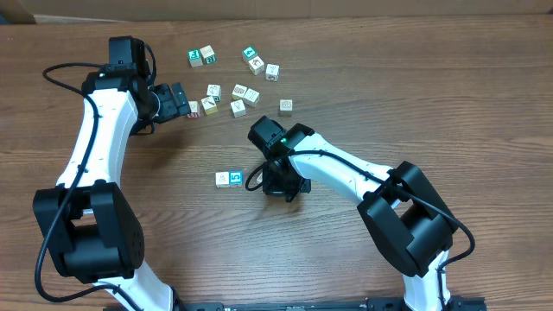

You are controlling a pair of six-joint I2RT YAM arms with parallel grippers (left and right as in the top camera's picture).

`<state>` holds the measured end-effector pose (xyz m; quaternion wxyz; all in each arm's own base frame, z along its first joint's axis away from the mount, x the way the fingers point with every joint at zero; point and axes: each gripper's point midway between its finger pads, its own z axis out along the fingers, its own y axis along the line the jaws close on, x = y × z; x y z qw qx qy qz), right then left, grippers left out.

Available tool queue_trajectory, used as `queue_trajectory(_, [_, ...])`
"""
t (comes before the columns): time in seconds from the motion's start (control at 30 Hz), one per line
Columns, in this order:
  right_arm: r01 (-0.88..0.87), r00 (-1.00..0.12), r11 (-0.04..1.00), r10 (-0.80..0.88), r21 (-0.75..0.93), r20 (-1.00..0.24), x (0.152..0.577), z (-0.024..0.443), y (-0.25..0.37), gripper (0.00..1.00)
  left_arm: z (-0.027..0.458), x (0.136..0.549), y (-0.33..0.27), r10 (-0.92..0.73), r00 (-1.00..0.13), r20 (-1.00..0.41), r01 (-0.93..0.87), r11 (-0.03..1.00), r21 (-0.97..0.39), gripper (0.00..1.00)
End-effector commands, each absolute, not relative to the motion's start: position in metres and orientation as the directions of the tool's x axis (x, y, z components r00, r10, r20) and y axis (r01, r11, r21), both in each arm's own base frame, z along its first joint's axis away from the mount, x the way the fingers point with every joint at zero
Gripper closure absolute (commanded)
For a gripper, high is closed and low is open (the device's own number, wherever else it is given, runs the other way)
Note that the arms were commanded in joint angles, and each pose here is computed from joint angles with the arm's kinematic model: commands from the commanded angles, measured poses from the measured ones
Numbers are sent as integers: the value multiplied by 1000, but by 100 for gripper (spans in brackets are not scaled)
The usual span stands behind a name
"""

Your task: Form a horizontal line

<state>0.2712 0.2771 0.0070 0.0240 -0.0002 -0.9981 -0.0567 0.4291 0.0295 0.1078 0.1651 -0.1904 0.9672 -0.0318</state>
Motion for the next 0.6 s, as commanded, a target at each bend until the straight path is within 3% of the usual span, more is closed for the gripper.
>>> queue_trajectory(0.0, [1,-1000,992,0,127,10,275,20,278,91,108,432,28,-372,-874,-313,-352,928,-120,0])
queue_trajectory(0.57, [4,-999,995,1,101,36,269,19,272,90,108,432,28,-372,-874,-313,-352,928,-120,0])
